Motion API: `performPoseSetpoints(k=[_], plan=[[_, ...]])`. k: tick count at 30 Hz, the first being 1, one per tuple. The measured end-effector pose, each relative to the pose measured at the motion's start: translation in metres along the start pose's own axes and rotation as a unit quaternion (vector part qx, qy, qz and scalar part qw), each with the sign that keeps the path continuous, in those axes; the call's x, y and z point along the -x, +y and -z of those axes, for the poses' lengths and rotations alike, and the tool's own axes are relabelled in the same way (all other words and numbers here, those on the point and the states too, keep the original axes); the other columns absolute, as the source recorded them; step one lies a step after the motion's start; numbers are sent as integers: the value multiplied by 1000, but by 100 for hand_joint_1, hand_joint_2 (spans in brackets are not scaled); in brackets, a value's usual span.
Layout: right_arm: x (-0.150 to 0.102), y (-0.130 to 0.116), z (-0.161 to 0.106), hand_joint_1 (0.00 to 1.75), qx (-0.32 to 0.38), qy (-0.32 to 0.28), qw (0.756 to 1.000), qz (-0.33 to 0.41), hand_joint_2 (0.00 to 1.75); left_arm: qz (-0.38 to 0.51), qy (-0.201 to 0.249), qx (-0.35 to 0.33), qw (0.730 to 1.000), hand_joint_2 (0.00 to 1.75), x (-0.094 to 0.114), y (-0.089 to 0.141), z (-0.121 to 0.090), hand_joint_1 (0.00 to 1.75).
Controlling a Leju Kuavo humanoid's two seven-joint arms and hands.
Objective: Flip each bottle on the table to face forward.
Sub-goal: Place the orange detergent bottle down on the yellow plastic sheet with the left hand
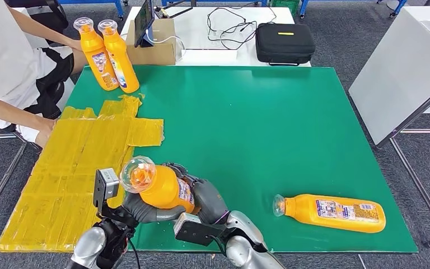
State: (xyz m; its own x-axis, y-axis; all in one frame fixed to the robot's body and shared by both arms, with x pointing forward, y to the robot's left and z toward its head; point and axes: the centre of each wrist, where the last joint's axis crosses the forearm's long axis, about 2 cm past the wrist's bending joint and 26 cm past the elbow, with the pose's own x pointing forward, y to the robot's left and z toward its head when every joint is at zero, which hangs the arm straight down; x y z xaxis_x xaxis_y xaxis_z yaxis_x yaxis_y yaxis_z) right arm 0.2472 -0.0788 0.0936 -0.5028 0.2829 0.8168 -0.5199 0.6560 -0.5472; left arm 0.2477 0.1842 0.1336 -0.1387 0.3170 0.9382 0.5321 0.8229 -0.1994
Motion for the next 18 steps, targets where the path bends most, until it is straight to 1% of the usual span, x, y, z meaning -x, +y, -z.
performPoseSetpoints(k=[6,11,12,15,16,18], plan=[[1,1,-1,175,8,1,1000,2,175,6,-7,-4,1000,175,0,0,0,175],[-1,-1,-3,175,41,-4,999,-2,175,27,-24,1,999,175,-5,-2,2,175],[-2,-3,-3,165,47,-6,999,-1,175,29,-28,2,999,175,-6,-2,2,175],[-4,-7,-4,34,58,-11,998,1,175,35,-36,4,999,175,-9,-2,3,175],[-4,-8,-5,0,65,-14,998,2,175,41,-40,2,998,175,-10,-2,3,175],[-5,-11,-10,0,91,-20,996,12,175,65,-53,-10,996,175,-15,0,4,175]])
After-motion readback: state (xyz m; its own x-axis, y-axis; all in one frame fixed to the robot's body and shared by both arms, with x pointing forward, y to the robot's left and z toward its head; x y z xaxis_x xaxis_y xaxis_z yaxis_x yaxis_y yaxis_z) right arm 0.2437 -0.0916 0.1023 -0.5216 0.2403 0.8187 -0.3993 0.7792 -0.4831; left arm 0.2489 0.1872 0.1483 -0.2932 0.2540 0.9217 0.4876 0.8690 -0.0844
